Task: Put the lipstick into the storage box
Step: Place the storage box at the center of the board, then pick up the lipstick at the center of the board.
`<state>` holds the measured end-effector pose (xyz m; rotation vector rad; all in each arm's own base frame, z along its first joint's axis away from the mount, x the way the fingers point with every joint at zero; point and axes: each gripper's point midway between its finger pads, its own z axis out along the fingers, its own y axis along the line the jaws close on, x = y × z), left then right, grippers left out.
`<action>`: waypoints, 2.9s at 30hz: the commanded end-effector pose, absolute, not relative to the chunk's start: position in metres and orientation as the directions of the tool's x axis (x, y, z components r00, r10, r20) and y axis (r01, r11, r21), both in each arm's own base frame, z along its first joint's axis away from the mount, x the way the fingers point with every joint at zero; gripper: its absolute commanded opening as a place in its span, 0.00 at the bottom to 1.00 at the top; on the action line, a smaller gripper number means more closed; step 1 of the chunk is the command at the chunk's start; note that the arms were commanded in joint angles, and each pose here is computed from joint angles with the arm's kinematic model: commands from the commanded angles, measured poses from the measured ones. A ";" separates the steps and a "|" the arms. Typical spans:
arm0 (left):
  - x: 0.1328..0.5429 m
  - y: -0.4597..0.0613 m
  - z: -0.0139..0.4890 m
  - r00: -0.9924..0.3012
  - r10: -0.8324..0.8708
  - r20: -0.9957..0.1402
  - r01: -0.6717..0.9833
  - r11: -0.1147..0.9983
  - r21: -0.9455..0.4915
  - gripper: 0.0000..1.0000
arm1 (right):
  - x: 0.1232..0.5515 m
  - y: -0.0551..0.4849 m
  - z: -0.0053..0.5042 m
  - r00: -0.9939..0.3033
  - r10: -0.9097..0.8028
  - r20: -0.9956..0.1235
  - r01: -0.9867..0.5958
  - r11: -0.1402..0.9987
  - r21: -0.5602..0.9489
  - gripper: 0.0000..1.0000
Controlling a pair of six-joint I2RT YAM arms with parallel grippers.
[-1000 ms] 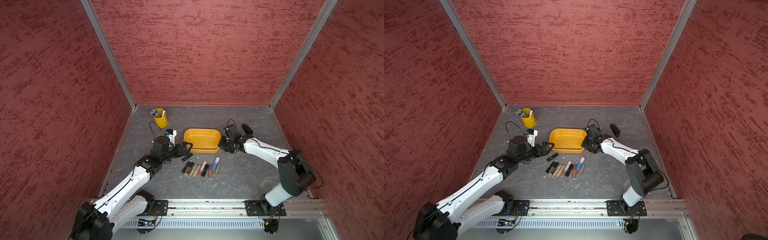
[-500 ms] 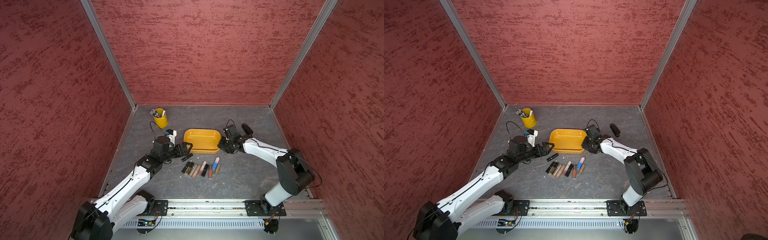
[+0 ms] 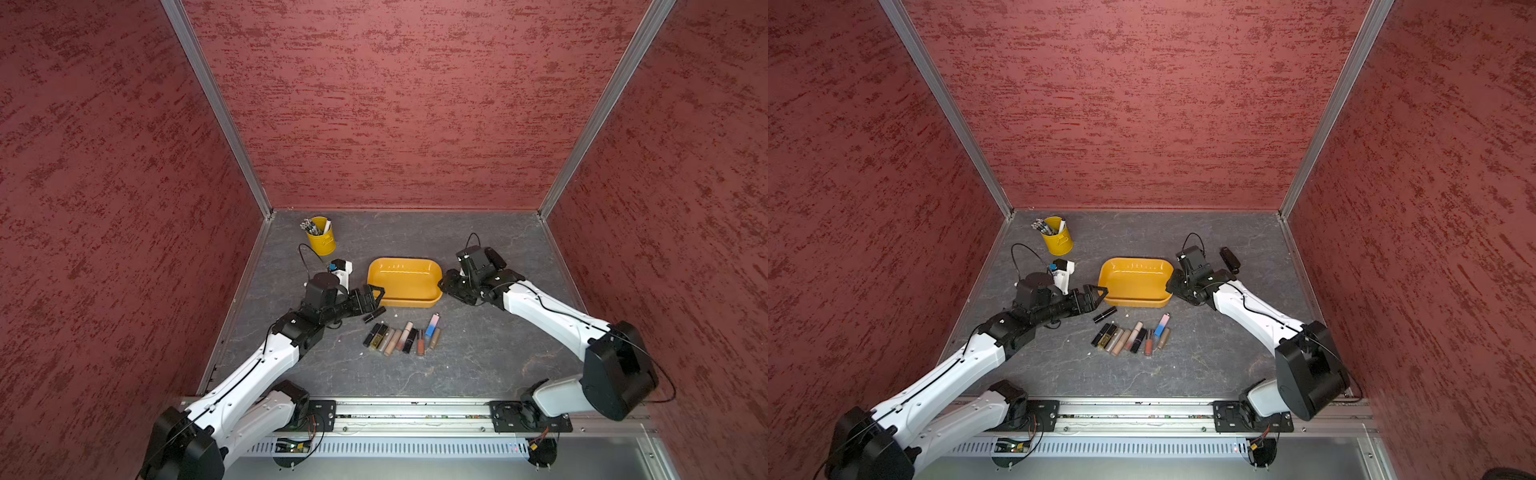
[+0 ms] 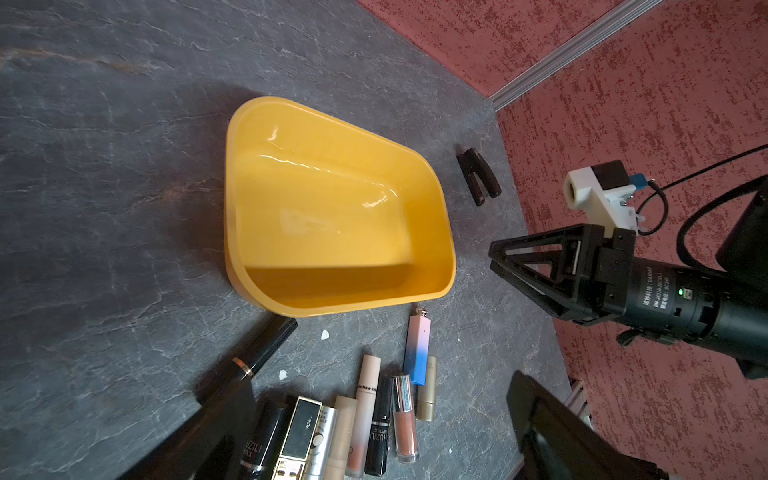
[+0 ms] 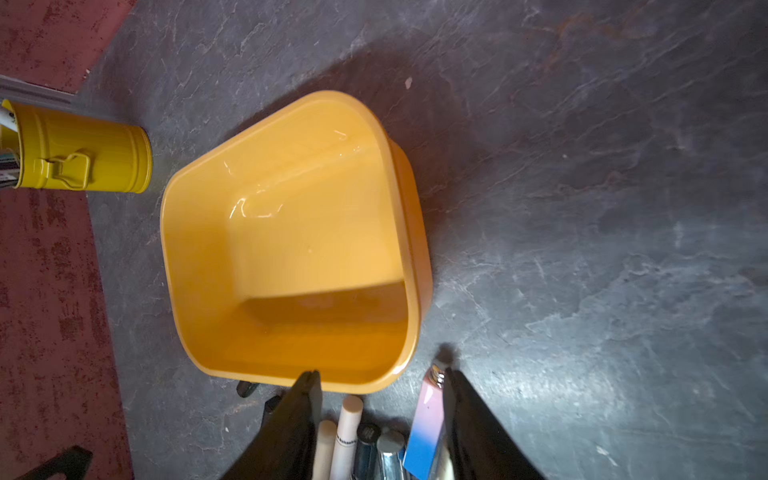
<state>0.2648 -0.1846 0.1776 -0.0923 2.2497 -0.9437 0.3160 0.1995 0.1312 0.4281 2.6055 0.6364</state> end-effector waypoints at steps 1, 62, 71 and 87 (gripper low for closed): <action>0.260 -0.186 0.179 -0.764 -0.297 -0.573 0.201 0.734 -0.649 1.00 | 0.295 0.196 0.138 -0.895 0.296 -0.334 0.140 0.896 0.420 0.54; 0.187 -0.259 0.146 -0.577 0.215 -0.788 0.623 0.740 -0.254 1.00 | 0.197 0.225 0.019 -0.982 0.108 -0.155 0.094 0.991 0.099 0.25; 0.189 -0.259 0.149 -0.585 0.197 -0.787 0.610 0.747 -0.266 1.00 | 0.194 0.216 0.023 -0.979 0.116 -0.169 0.102 0.991 0.089 0.15; 0.219 -0.267 0.219 -0.775 -0.095 -0.625 0.521 0.464 -0.717 1.00 | 0.234 0.250 0.173 -0.899 0.039 -0.437 -0.239 0.791 0.564 0.12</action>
